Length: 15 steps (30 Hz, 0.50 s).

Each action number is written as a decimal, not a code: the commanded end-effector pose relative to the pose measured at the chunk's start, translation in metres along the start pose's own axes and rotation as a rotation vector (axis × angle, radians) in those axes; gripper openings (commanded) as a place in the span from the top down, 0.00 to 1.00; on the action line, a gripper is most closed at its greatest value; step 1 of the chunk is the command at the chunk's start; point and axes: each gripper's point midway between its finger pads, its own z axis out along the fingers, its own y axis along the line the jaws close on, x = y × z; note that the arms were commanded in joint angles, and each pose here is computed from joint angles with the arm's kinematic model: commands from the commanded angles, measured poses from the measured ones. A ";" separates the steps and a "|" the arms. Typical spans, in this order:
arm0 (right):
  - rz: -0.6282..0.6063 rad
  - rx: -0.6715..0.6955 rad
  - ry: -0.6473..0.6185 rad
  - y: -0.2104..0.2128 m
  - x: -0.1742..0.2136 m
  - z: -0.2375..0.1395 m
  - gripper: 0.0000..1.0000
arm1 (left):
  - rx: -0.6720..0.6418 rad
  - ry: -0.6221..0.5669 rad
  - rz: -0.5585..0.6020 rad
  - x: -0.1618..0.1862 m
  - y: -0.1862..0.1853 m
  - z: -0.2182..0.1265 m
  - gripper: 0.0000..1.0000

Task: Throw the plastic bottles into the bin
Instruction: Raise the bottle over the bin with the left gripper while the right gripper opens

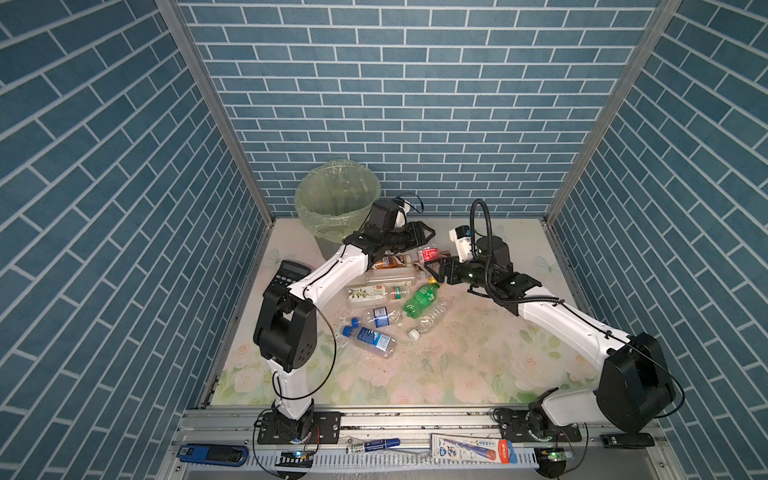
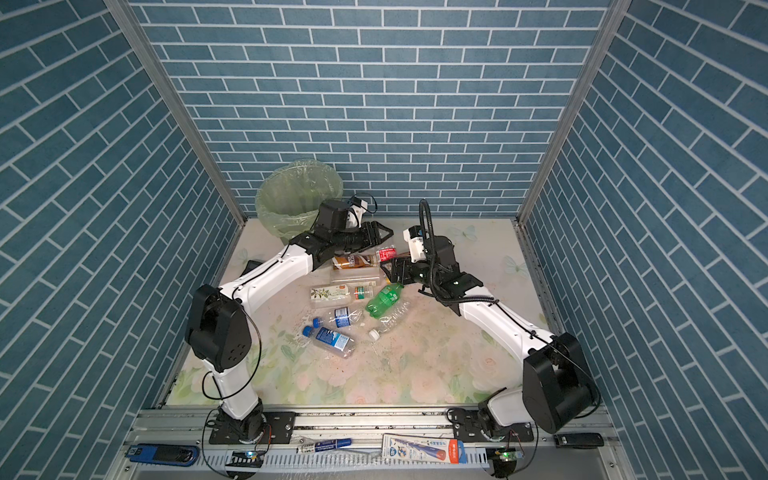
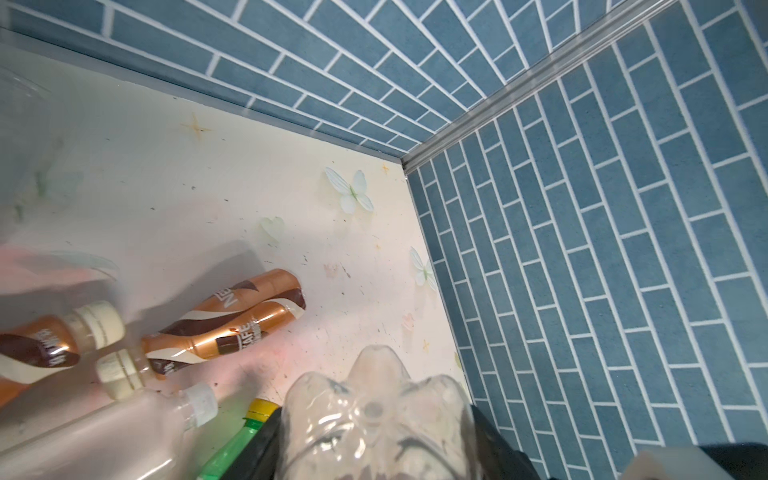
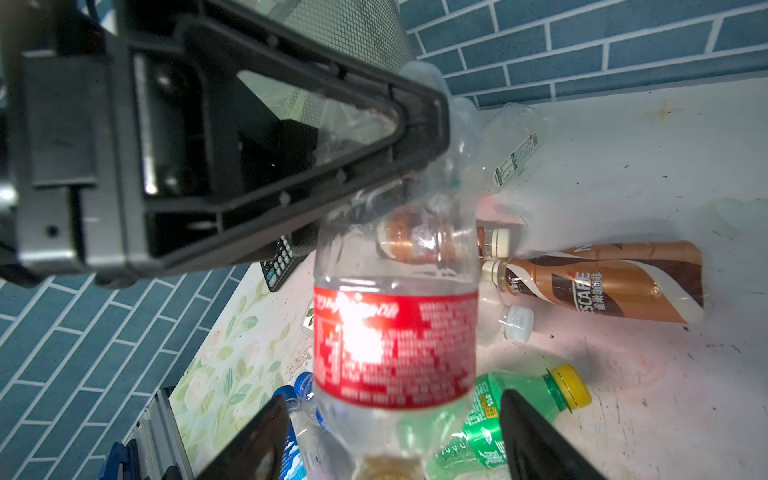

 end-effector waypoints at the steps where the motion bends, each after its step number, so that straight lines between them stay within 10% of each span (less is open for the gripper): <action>1: -0.033 -0.028 -0.034 0.010 -0.007 -0.008 0.14 | -0.022 -0.056 0.062 -0.020 -0.010 -0.027 0.46; 15: -0.132 -0.054 -0.112 0.044 -0.066 -0.012 0.01 | -0.178 -0.290 0.310 -0.109 -0.045 -0.106 0.46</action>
